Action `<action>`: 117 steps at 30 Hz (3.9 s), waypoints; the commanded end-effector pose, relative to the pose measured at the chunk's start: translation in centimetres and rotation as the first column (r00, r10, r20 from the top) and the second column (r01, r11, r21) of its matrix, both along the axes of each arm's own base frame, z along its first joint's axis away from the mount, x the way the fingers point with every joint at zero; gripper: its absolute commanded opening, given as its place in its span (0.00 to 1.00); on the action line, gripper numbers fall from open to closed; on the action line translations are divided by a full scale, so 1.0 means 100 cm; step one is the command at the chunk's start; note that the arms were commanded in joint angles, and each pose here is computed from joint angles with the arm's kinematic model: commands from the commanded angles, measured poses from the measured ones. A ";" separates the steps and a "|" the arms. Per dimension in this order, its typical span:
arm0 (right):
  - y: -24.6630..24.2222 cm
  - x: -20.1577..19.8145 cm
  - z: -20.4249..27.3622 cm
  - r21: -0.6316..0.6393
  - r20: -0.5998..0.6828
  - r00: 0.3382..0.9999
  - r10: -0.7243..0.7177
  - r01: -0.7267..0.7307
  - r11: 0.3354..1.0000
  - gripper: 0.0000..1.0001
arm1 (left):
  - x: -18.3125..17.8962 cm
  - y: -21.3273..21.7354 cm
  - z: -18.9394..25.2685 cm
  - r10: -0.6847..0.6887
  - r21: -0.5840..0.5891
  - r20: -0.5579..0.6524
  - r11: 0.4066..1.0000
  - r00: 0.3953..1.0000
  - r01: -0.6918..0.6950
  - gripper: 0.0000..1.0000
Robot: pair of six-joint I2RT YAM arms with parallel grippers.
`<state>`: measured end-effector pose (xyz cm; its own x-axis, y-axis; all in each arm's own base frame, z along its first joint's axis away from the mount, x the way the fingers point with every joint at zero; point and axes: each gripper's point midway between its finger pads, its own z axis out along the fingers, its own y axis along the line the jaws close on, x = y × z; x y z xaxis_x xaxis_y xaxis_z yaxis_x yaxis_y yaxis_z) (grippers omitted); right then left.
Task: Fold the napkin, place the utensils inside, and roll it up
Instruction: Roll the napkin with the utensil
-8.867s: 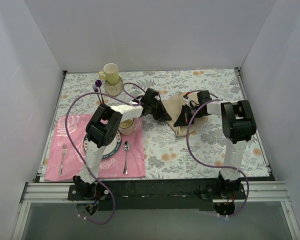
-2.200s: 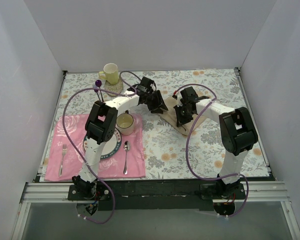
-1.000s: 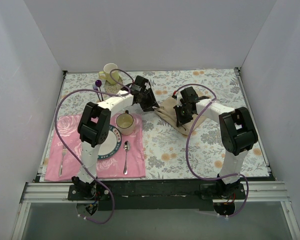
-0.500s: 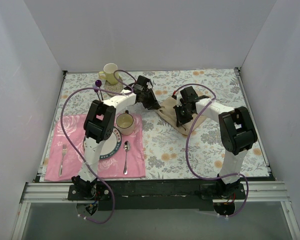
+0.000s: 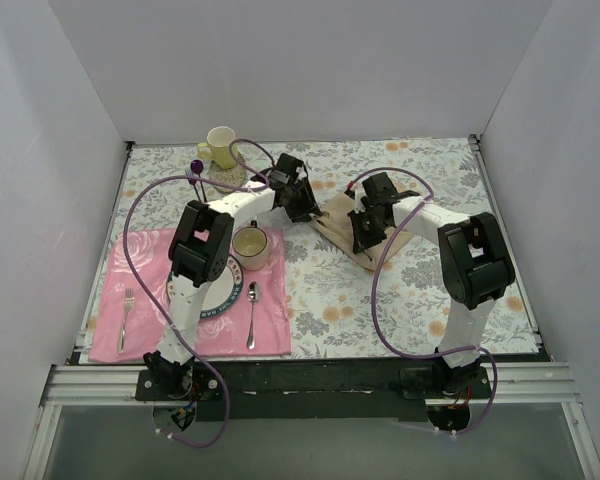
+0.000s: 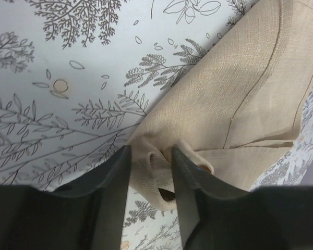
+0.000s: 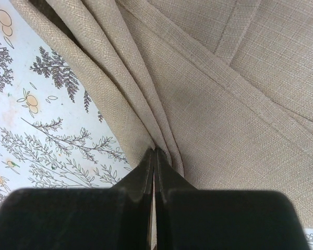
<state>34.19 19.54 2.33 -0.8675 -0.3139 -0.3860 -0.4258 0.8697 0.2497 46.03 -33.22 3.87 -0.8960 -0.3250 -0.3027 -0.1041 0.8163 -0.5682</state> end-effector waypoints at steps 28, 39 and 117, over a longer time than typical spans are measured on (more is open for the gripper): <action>-0.023 -0.020 -0.056 -0.099 -0.122 0.992 -0.024 0.012 0.995 0.01 | -0.066 -0.034 0.042 0.115 -0.062 -0.030 0.991 0.993 -0.117 0.53; -0.022 -0.018 -0.056 -0.097 -0.118 0.993 -0.014 0.003 0.995 0.01 | -0.063 -0.031 0.001 0.212 -0.057 -0.092 0.974 0.973 -0.218 0.47; 0.029 -0.013 -0.031 -0.170 0.156 0.984 0.083 -0.056 0.984 0.45 | -0.078 -0.042 0.023 0.125 -0.098 -0.238 0.984 0.963 -0.152 0.00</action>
